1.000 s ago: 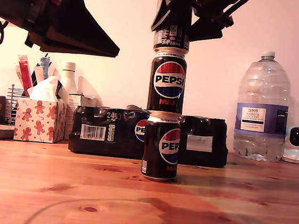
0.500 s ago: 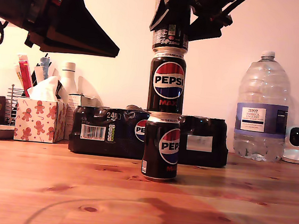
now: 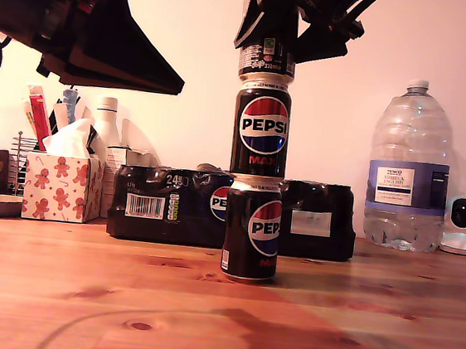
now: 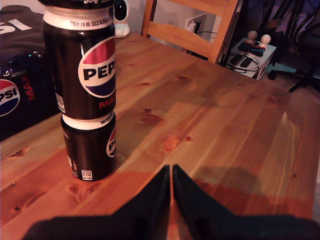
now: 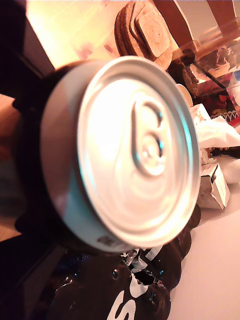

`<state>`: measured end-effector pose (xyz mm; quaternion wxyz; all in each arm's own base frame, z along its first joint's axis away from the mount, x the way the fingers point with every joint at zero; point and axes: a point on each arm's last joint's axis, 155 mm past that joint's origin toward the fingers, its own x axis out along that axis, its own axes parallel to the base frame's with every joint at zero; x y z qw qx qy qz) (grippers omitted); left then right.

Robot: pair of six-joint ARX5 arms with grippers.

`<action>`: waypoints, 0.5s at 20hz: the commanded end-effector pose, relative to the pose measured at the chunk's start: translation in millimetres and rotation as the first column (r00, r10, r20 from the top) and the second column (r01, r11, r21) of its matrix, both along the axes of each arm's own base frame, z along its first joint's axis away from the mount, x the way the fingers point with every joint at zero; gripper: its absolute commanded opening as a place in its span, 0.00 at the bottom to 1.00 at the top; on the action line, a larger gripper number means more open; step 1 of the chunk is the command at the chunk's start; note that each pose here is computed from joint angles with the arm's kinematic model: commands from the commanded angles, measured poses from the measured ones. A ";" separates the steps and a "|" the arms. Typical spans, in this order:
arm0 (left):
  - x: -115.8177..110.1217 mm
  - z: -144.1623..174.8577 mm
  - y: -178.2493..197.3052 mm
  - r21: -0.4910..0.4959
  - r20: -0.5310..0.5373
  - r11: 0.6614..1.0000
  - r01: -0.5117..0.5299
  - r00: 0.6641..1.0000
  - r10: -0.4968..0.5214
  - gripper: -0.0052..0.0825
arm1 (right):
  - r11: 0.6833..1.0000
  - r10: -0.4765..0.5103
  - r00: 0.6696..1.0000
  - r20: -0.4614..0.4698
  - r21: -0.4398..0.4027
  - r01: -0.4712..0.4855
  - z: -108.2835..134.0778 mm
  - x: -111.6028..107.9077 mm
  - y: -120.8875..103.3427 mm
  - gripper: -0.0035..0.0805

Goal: Stack up the Pepsi cans on top of each other

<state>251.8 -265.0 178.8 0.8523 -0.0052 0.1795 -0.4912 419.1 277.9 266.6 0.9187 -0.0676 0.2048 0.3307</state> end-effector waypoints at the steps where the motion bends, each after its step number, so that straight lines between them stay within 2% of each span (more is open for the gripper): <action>1: -2.8 -0.4 0.1 0.001 0.011 1.000 0.007 1.000 -0.007 0.06 | 1.000 0.001 0.999 -0.045 -0.028 -0.002 -19.4 -1.3 1.2 0.50; 10: -2.8 -0.6 0.1 0.001 0.010 1.000 0.007 1.000 -0.007 0.06 | 1.000 -0.003 0.999 -0.033 -0.017 0.002 -15.5 1.1 1.1 0.50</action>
